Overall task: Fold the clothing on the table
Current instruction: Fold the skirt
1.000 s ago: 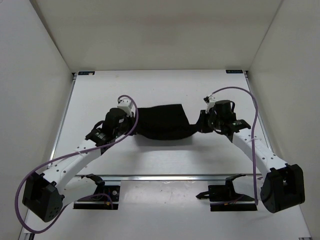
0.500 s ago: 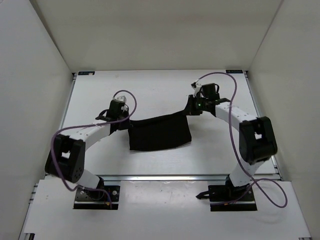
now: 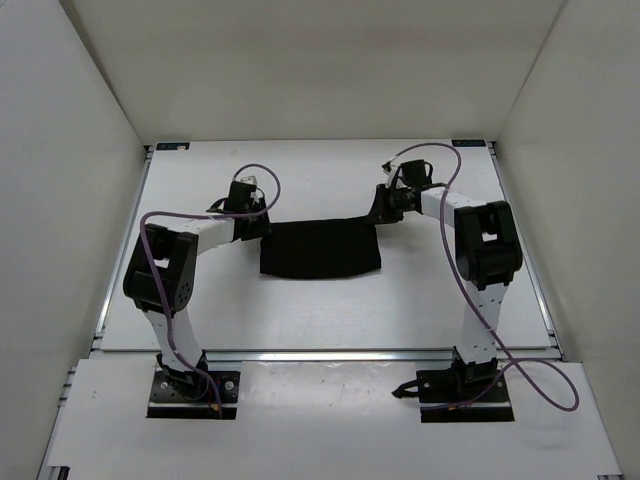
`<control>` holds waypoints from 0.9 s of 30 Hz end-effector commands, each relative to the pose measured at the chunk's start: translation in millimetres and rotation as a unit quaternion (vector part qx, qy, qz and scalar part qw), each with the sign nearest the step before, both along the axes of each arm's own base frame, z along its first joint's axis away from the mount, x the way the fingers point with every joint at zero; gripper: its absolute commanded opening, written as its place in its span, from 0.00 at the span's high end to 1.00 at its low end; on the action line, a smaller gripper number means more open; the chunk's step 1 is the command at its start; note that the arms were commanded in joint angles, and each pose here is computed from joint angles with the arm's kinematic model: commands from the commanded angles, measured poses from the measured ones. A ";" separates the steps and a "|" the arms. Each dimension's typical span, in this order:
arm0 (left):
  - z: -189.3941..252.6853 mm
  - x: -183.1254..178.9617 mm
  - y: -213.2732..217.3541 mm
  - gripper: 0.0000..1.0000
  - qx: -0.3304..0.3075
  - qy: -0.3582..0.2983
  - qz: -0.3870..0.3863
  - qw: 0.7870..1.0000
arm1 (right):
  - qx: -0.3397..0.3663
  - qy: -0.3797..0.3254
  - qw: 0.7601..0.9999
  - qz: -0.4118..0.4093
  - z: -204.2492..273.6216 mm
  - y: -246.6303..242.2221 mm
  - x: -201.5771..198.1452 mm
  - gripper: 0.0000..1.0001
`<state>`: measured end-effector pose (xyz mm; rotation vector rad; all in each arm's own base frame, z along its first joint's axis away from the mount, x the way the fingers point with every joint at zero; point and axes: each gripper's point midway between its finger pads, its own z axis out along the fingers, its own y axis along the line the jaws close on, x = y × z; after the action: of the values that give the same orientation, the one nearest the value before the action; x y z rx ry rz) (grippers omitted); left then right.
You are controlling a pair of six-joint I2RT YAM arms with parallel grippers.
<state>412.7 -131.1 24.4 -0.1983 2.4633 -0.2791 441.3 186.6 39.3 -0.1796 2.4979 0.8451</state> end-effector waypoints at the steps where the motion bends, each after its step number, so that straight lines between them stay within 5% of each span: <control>1: 28.8 28.0 -2.7 0.42 -0.012 -0.044 -0.001 0.999 | 0.003 -0.032 0.999 -0.002 17.2 -6.4 28.8 0.87; 4: 39.0 33.6 -4.2 0.04 -0.007 -0.056 -0.002 0.998 | -0.005 -0.043 0.999 -0.003 31.2 -10.0 31.6 0.58; 6: 52.1 33.6 -2.9 0.01 0.000 -0.065 -0.007 0.998 | -0.007 -0.060 0.998 -0.007 43.0 -14.9 32.3 0.37; 9: 75.1 29.6 -6.5 0.02 0.011 -0.083 -0.015 0.996 | -0.007 -0.074 0.997 -0.016 57.4 -24.2 22.4 0.27; 13: 94.6 4.4 -28.5 0.21 0.019 -0.102 -0.048 0.993 | -0.008 -0.059 0.998 -0.014 54.8 -30.0 -9.5 0.29; 21: 51.8 -52.1 -56.9 0.59 0.026 -0.053 -0.093 0.994 | -0.003 -0.013 1.000 0.006 20.7 -20.4 -60.6 0.33; 27: 34.3 -51.5 -42.3 0.83 0.073 -0.039 -0.071 0.994 | 0.003 0.013 1.000 0.018 5.1 -10.5 -65.4 0.35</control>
<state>357.7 -185.6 57.4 0.0812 2.4268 -0.2340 366.2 165.2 39.3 -0.1690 2.5704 0.8427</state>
